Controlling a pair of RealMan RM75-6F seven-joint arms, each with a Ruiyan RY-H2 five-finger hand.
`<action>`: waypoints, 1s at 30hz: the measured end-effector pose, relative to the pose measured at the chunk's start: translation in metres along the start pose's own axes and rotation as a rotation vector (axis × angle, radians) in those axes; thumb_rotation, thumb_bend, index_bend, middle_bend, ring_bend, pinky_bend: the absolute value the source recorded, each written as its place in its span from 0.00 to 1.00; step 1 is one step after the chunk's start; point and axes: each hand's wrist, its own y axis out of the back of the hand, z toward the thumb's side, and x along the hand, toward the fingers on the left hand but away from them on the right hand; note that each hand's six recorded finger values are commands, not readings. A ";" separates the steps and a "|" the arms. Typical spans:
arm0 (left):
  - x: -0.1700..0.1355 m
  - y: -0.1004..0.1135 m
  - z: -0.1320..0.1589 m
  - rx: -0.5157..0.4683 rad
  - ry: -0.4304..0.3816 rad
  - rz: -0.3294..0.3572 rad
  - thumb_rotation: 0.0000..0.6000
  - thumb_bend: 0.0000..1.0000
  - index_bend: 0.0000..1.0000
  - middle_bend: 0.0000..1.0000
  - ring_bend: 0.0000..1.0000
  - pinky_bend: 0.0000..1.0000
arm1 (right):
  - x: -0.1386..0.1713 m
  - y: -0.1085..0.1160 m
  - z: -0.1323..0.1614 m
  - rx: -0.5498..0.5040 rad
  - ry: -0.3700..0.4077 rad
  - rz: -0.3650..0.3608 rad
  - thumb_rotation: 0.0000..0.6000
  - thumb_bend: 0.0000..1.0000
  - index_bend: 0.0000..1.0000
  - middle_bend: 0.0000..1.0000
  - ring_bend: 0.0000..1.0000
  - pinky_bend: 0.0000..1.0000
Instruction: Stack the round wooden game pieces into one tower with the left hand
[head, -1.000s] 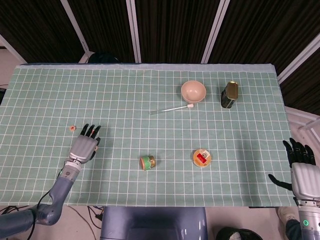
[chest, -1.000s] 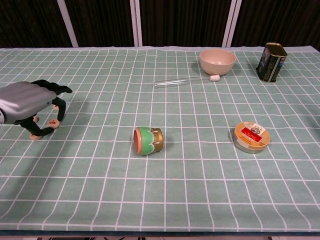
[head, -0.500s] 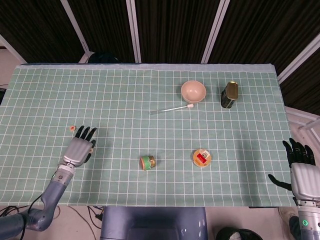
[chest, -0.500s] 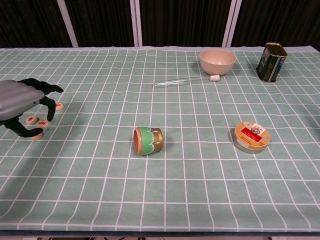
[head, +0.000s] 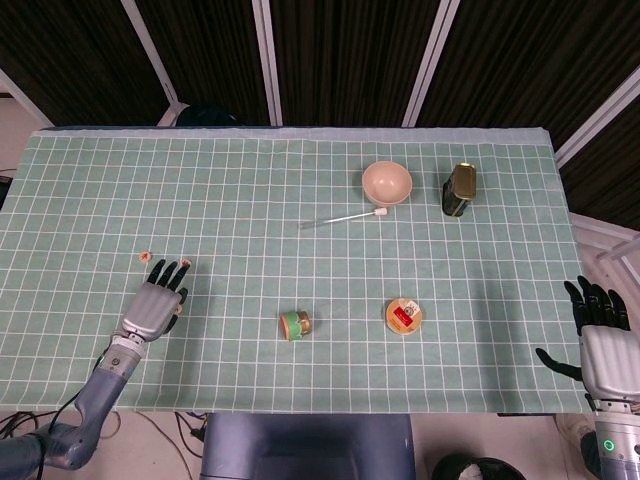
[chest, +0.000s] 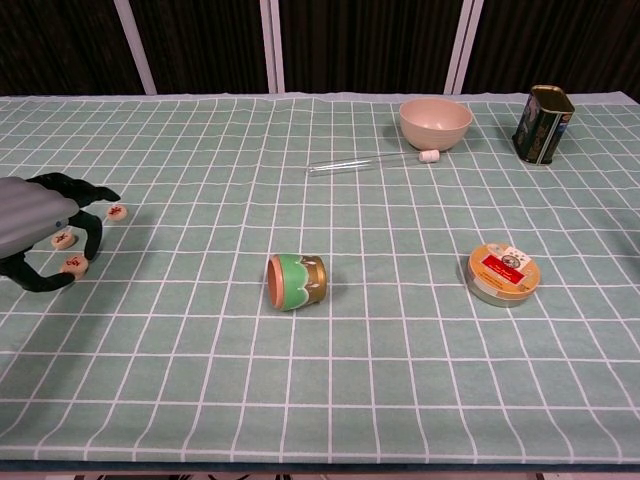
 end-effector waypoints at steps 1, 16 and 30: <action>0.000 0.000 0.000 0.001 -0.001 0.000 1.00 0.32 0.52 0.05 0.00 0.00 | 0.000 0.000 0.000 0.000 0.000 0.000 1.00 0.23 0.05 0.01 0.04 0.00; -0.001 -0.001 -0.003 0.022 0.012 0.012 1.00 0.32 0.52 0.04 0.00 0.00 | -0.001 0.001 -0.001 -0.002 -0.005 -0.006 1.00 0.23 0.05 0.01 0.04 0.00; -0.001 -0.001 -0.003 0.042 0.015 0.015 1.00 0.32 0.48 0.04 0.00 0.00 | -0.001 0.000 -0.001 -0.002 -0.015 -0.001 1.00 0.23 0.05 0.01 0.04 0.00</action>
